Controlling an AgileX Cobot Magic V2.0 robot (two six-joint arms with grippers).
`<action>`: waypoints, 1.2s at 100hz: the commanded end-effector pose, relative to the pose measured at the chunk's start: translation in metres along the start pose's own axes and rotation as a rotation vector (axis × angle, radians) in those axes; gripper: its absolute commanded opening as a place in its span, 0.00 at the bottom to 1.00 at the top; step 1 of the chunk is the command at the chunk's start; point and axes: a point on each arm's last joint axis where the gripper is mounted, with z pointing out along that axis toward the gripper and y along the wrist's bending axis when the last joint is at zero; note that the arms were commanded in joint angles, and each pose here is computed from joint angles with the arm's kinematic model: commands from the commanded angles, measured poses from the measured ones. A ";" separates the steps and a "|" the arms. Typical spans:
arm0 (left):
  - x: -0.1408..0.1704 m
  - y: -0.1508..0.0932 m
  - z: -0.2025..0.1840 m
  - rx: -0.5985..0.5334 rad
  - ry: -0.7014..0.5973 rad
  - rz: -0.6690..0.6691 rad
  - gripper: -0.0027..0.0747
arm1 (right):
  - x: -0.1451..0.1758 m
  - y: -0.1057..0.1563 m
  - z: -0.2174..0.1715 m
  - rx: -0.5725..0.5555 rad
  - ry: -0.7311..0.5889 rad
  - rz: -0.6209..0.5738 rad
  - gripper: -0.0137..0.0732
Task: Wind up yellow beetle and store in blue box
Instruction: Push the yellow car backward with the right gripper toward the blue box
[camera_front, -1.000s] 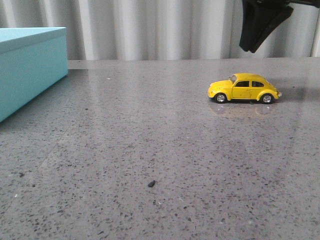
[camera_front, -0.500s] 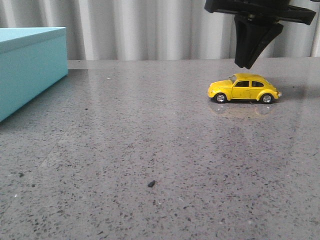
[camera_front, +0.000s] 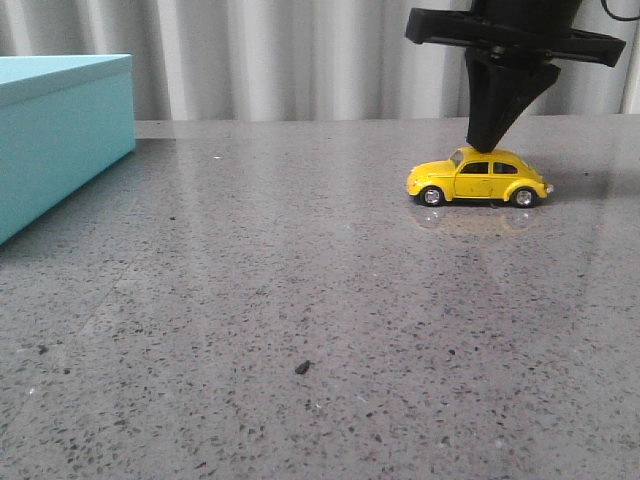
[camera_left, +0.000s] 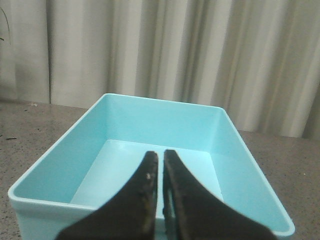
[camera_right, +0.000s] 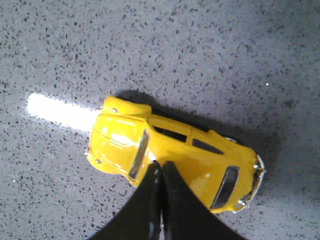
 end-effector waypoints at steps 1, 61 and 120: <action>-0.017 -0.002 0.001 0.004 -0.092 -0.009 0.01 | -0.004 0.000 -0.019 0.023 -0.068 -0.016 0.11; -0.017 -0.002 0.001 0.004 -0.092 -0.009 0.01 | 0.005 -0.050 -0.025 0.250 0.028 0.040 0.11; -0.017 -0.002 0.001 0.004 -0.092 -0.009 0.01 | 0.017 -0.056 -0.099 0.301 -0.190 0.065 0.11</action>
